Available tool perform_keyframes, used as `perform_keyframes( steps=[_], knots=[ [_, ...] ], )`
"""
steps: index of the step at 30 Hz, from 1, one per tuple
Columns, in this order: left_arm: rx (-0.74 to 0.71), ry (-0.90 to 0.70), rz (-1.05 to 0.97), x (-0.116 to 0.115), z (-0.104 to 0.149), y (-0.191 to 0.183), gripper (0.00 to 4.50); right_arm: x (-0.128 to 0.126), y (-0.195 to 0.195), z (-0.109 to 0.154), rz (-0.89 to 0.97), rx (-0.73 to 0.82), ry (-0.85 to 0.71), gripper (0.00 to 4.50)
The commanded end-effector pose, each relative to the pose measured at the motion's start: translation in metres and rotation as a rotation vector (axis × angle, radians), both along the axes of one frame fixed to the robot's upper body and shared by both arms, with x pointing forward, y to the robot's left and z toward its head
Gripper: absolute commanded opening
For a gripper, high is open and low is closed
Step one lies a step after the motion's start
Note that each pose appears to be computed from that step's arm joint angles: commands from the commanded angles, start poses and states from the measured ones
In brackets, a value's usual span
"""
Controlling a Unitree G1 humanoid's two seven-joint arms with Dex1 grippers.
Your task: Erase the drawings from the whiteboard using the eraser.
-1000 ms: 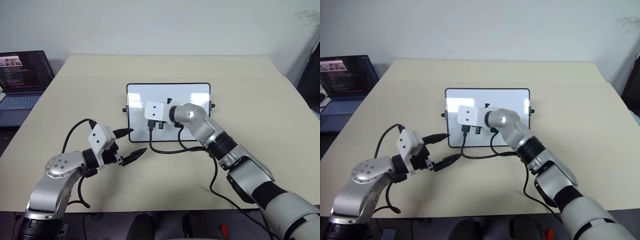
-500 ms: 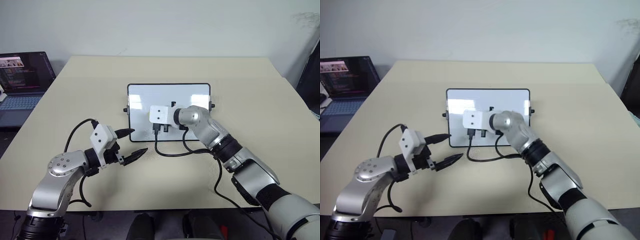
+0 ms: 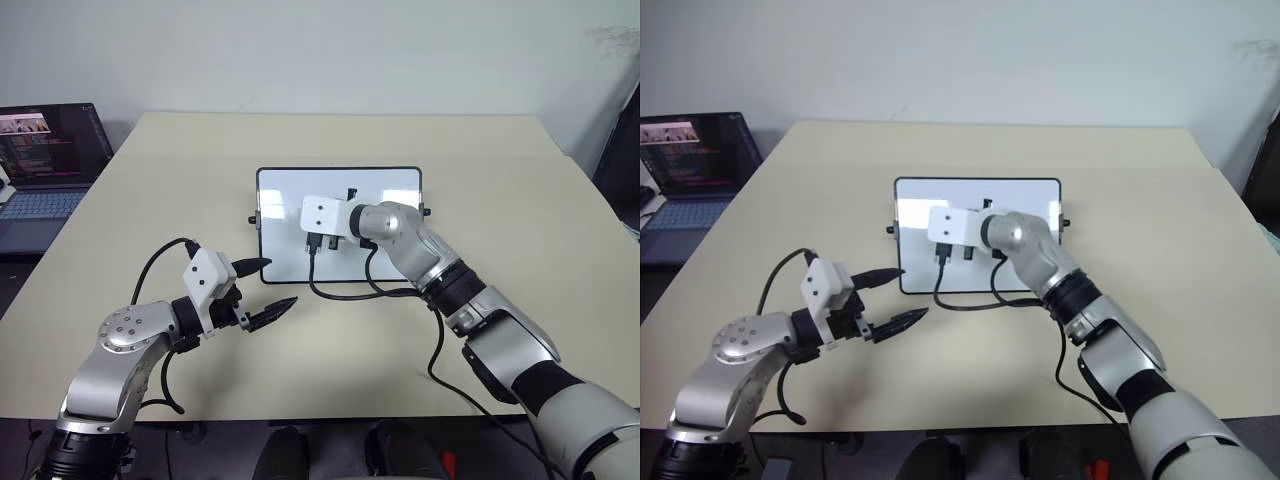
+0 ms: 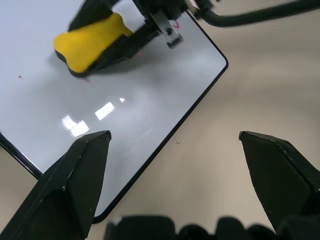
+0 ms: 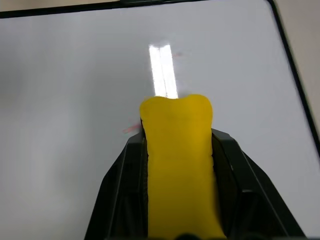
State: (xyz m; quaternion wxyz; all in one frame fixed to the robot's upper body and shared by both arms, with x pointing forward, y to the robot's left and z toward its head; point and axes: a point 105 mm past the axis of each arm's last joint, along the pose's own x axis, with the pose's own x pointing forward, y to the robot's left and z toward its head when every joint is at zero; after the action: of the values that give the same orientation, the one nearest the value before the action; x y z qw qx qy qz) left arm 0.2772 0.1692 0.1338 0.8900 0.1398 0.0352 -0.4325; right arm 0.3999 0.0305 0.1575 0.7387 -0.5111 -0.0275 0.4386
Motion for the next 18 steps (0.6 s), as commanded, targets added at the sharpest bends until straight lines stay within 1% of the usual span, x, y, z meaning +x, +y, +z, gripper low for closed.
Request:
perform_keyframes(
  steps=[1,4,9,11,15,18],
  knots=[
    [-0.005,-0.047,-0.024,0.000,0.011,-0.004,4.50,0.000,-0.021,-0.030,-0.050,-0.109,0.092,1.30],
    [-0.005,-0.047,-0.025,0.000,0.011,-0.005,4.50,0.000,-0.020,-0.026,-0.046,-0.105,0.074,1.30],
    [-0.004,-0.048,-0.028,0.000,0.011,-0.005,4.50,0.018,-0.019,0.006,-0.117,-0.010,-0.060,1.30],
    [-0.004,-0.048,-0.028,0.000,0.011,-0.005,4.50,0.018,-0.020,0.003,-0.115,-0.020,-0.045,1.30],
    [-0.005,-0.047,-0.028,0.000,0.011,-0.005,4.50,0.009,-0.022,-0.018,-0.084,-0.076,0.039,1.30],
    [-0.004,-0.047,-0.028,0.000,0.011,-0.005,4.50,0.002,-0.022,-0.028,-0.058,-0.108,0.085,1.30]
  ],
)
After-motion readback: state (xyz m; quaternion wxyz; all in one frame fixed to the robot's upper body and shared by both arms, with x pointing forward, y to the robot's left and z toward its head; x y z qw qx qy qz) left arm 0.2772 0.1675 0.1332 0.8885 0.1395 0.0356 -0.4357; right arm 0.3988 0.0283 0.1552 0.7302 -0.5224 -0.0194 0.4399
